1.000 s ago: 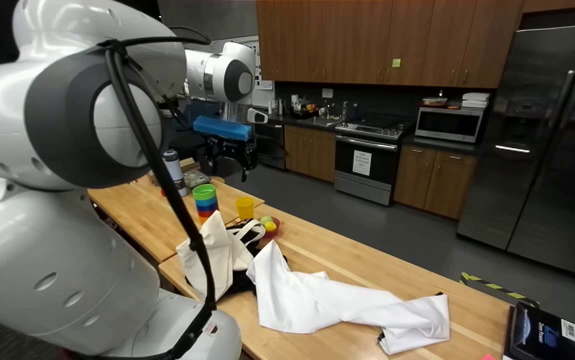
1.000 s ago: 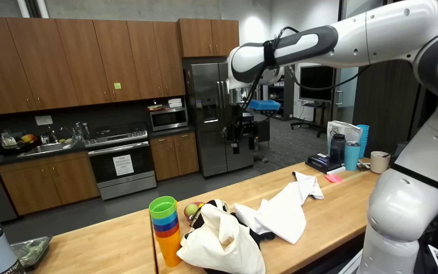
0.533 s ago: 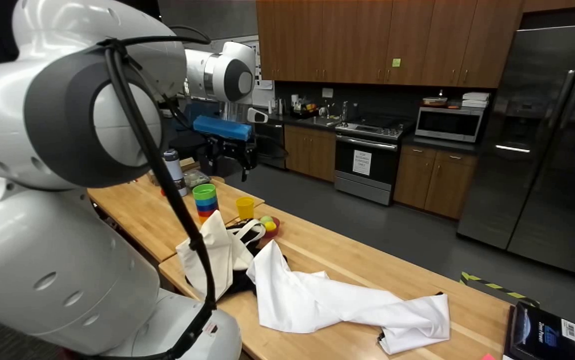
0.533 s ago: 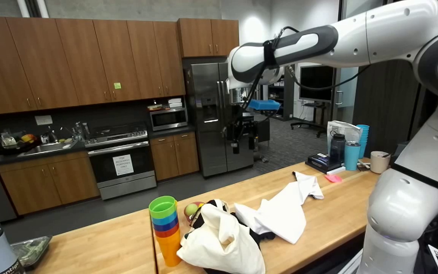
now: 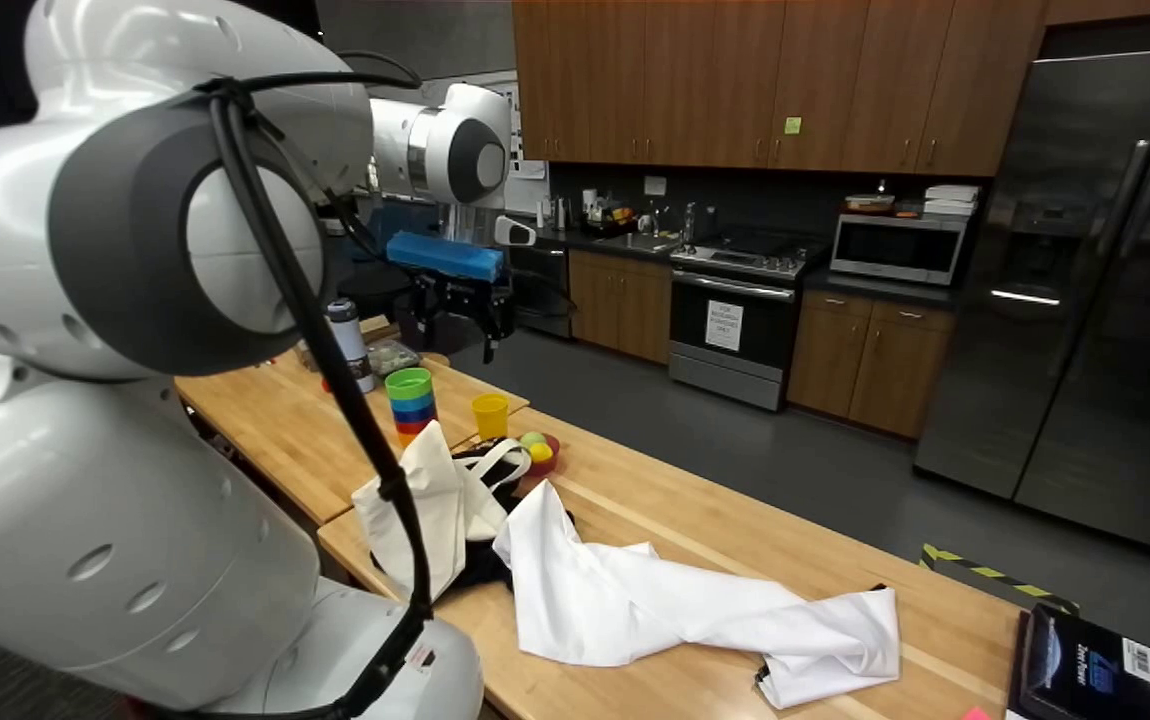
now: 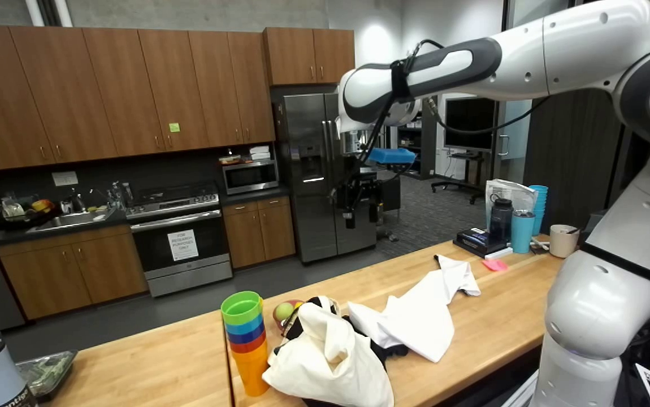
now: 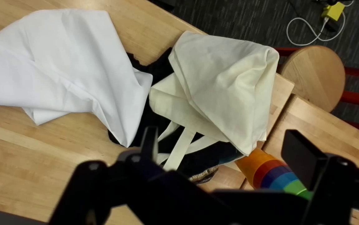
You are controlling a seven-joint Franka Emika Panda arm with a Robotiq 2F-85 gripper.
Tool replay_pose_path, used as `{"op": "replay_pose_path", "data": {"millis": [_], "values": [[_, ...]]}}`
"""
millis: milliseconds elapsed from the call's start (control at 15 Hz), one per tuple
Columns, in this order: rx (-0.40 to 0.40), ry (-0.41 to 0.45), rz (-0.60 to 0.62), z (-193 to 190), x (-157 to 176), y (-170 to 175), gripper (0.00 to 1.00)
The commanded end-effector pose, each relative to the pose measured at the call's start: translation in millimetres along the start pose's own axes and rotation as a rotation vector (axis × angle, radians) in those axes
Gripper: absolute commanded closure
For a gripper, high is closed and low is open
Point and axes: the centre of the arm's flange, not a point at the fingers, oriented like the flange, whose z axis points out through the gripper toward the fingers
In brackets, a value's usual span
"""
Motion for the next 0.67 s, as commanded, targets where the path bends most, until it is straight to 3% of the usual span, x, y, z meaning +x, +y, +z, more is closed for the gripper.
{"op": "replay_pose_path", "data": {"millis": [0, 133, 267, 400, 600], "values": [[0.0, 0.0, 0.0, 0, 0, 0, 0.0], [0.0, 0.0, 0.0, 0, 0, 0, 0.0], [-0.049, 0.027, 0.01, 3, 0, -2, 0.0], [-0.104, 0.101, 0.122, -5, 14, 9, 0.0], [-0.115, 0.191, 0.261, -25, 19, 44, 0.0]]}}
